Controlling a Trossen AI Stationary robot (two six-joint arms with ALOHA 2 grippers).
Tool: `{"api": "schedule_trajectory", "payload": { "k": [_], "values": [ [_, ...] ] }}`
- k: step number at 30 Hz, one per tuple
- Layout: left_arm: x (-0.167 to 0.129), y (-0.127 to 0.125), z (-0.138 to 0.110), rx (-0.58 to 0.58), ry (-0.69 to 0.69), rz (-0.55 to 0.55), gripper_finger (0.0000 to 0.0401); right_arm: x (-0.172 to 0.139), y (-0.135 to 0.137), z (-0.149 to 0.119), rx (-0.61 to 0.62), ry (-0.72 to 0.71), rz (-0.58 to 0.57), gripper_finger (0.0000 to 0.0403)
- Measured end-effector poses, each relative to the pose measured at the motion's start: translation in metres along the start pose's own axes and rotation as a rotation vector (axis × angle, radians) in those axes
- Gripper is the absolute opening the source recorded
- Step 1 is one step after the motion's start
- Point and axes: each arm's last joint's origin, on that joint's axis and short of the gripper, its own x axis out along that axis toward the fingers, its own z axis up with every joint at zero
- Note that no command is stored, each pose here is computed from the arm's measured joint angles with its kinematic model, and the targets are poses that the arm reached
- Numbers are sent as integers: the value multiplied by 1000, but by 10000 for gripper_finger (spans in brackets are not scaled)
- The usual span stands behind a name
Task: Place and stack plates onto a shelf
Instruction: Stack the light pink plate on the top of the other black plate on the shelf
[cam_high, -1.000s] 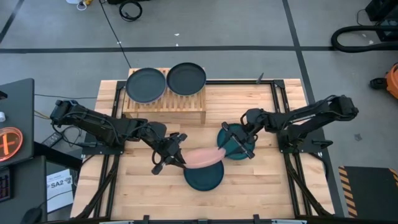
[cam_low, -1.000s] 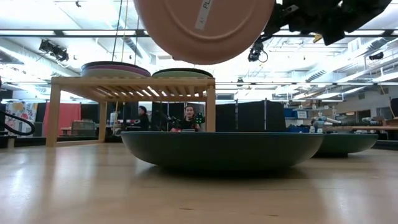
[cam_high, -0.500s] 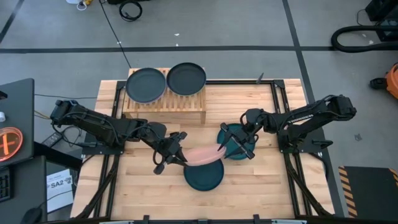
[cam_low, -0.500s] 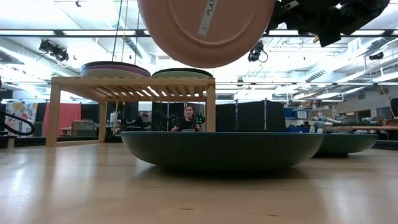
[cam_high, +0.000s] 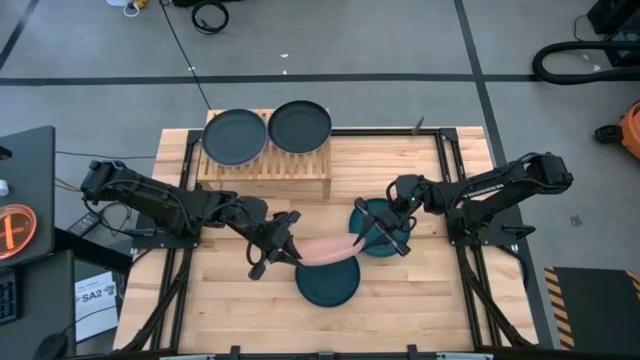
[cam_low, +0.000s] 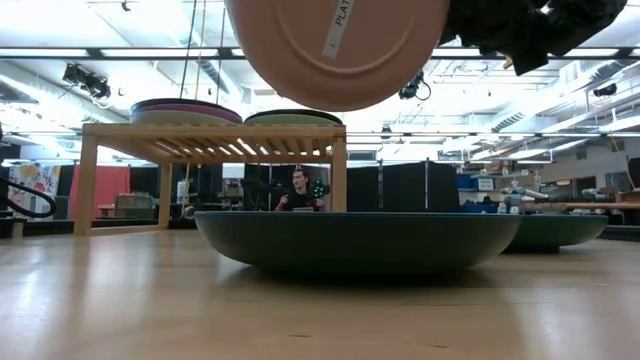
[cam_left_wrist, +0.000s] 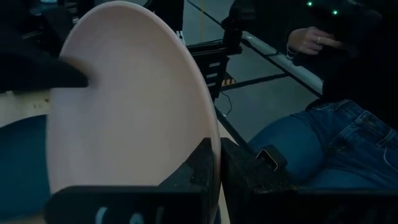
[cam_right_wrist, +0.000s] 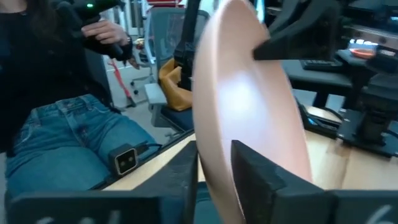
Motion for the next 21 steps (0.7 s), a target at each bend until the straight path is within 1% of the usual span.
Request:
{"api": "schedule_trajectory", "payload": {
  "k": [4,8,11,17,21],
  "values": [
    [0,0,0,-2,-1,2,25,0,1,0,-8,-3,18,58],
    [0,0,0,-3,2,5,30,0,2,0,-27,-7,43,35],
    [0,1,0,-2,2,15,40,0,2,0,-51,-7,53,33],
    [0,2,0,0,4,69,50,0,2,0,-36,-6,56,34],
    [0,2,0,0,4,78,52,0,2,0,-36,-6,57,33]
  ]
}}
